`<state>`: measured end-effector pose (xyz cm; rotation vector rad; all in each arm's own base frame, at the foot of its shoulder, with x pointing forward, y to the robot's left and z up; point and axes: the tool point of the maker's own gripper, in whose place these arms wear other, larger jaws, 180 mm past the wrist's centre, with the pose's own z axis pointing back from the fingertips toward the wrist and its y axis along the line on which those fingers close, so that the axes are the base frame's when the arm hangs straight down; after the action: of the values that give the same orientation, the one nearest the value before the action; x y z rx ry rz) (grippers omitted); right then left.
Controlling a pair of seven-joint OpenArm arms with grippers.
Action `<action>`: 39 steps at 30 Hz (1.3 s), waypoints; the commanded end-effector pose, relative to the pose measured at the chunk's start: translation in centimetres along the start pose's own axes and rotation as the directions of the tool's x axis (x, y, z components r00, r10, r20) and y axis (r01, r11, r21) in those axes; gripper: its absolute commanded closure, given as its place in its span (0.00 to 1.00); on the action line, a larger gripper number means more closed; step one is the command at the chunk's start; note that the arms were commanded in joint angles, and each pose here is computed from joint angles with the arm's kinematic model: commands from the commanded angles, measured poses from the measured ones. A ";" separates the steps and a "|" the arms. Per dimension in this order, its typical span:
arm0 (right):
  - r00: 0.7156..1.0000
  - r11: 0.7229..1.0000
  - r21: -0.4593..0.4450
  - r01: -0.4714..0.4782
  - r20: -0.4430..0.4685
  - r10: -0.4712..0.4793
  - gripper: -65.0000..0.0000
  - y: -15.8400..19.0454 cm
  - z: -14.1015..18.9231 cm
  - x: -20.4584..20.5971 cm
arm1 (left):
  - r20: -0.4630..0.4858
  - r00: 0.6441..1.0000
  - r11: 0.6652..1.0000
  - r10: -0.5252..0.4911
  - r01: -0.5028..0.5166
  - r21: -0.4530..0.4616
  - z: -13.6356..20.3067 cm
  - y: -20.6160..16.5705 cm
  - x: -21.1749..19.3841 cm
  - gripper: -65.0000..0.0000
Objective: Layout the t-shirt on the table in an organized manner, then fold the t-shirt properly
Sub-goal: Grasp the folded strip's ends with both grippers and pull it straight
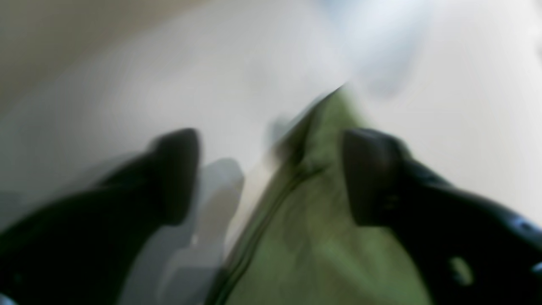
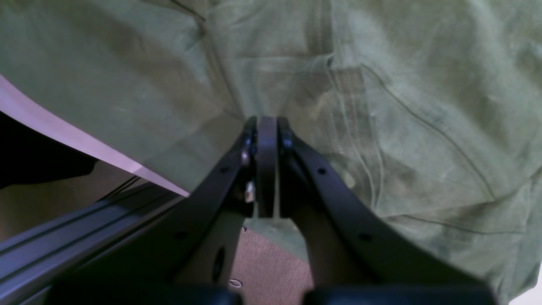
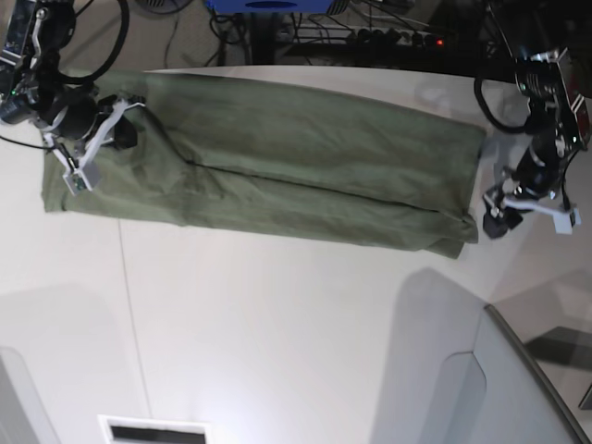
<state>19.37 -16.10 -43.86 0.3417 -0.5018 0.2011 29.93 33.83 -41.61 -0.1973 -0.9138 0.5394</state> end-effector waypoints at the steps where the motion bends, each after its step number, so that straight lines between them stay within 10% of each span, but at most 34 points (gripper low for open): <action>1: 0.999 1.000 -0.002 -0.010 0.032 0.010 0.97 -0.2 0.4 0.8 | 0.020 1.000 1.000 -0.006 0.006 0.012 0.0 0.5 1.2 0.06; 8: 0.999 1.000 -0.010 -0.028 0.022 0.028 0.97 -0.7 0.6 0.7 | -0.083 0.989 0.971 -0.125 0.104 -0.215 -3.4 -4.2 -2.1 0.00; 16: 0.999 1.000 -0.015 -0.022 0.024 0.023 0.97 -0.9 0.7 0.7 | -0.147 0.983 0.973 -0.114 0.080 -0.216 -4.5 -3.7 -6.8 0.15; 22: 0.999 1.000 -0.014 -0.022 0.025 0.022 0.98 -0.9 0.7 0.7 | -0.149 0.986 0.983 -0.077 0.050 -0.179 -4.1 -2.0 -8.4 0.49; 27: 0.999 1.000 -0.013 -0.022 0.024 0.022 0.98 -0.8 0.7 0.7 | -0.141 0.987 0.983 -0.078 0.053 -0.174 -4.1 -1.8 -8.0 0.97; 39: 1.000 1.000 -0.011 -0.014 0.010 0.014 0.98 -0.7 0.7 -0.1 | 0.025 0.994 0.993 -0.107 0.108 -0.051 -3.1 3.1 -2.7 1.00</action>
<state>18.66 -16.75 -44.14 0.3310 -0.4857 0.2054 29.16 34.77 -47.64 -0.1865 -0.9156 0.4219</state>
